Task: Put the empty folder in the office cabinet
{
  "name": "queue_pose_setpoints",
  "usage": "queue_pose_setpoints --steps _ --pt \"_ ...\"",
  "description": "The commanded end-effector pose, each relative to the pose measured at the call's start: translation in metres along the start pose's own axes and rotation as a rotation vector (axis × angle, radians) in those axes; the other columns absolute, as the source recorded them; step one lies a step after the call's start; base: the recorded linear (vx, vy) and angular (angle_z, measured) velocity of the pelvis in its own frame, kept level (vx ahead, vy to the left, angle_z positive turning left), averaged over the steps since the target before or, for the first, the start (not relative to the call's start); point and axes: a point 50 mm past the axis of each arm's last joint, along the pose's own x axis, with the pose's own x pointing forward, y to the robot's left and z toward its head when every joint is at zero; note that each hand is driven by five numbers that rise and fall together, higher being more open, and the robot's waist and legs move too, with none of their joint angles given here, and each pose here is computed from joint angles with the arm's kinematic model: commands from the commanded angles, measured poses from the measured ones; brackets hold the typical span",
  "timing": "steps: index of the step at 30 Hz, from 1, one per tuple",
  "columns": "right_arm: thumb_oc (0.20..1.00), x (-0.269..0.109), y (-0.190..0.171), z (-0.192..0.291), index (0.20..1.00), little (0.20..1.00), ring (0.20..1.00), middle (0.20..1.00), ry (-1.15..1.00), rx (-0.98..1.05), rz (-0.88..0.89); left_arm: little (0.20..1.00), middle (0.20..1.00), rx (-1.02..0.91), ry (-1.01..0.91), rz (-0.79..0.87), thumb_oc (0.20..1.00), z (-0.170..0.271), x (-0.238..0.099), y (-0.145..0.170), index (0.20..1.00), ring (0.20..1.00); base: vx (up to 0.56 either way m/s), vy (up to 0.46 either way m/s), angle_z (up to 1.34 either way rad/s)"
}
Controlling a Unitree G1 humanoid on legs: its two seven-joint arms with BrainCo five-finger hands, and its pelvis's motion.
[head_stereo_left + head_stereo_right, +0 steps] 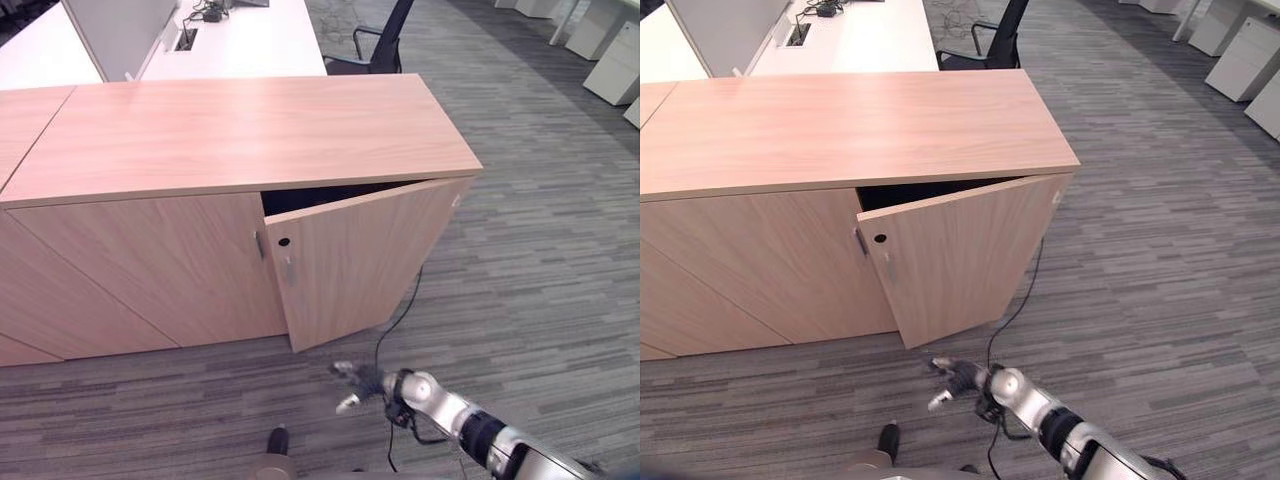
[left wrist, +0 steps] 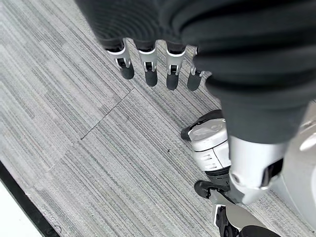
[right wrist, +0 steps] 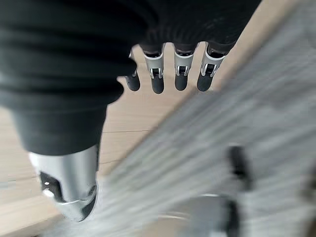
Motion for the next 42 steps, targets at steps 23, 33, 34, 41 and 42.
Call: queue_pose_setpoints --steps 23,33,34,41,42 --pt "1.000 -0.050 0.066 -0.137 1.000 1.000 1.000 1.000 0.660 0.594 -0.227 1.000 1.000 -0.628 -0.229 -0.055 1.000 0.078 0.002 0.003 1.000 1.000 -0.04 0.140 0.86" --pt "1.000 -0.110 0.054 -0.187 1.000 1.000 1.000 1.000 0.833 0.743 -0.317 1.000 1.000 -1.191 -0.344 -0.170 1.000 0.085 -0.001 0.005 1.000 1.000 0.01 0.217 0.33" --pt "1.000 -0.116 0.053 -0.190 1.000 1.000 1.000 1.000 0.845 0.749 -0.322 1.000 1.000 -1.208 -0.346 -0.167 1.000 0.083 -0.001 0.007 1.000 1.000 0.03 0.180 0.08" --pt "1.000 -0.111 0.057 -0.188 1.000 1.000 1.000 1.000 0.804 0.762 -0.337 1.000 1.000 -1.187 -0.365 0.060 1.000 0.070 -0.001 0.055 1.000 1.000 0.02 0.046 0.04" --pt "1.000 -0.113 0.057 -0.190 1.000 1.000 1.000 1.000 0.810 0.780 -0.346 1.000 1.000 -1.189 -0.376 0.054 1.000 0.068 -0.002 0.054 1.000 1.000 -0.04 -0.059 0.08"
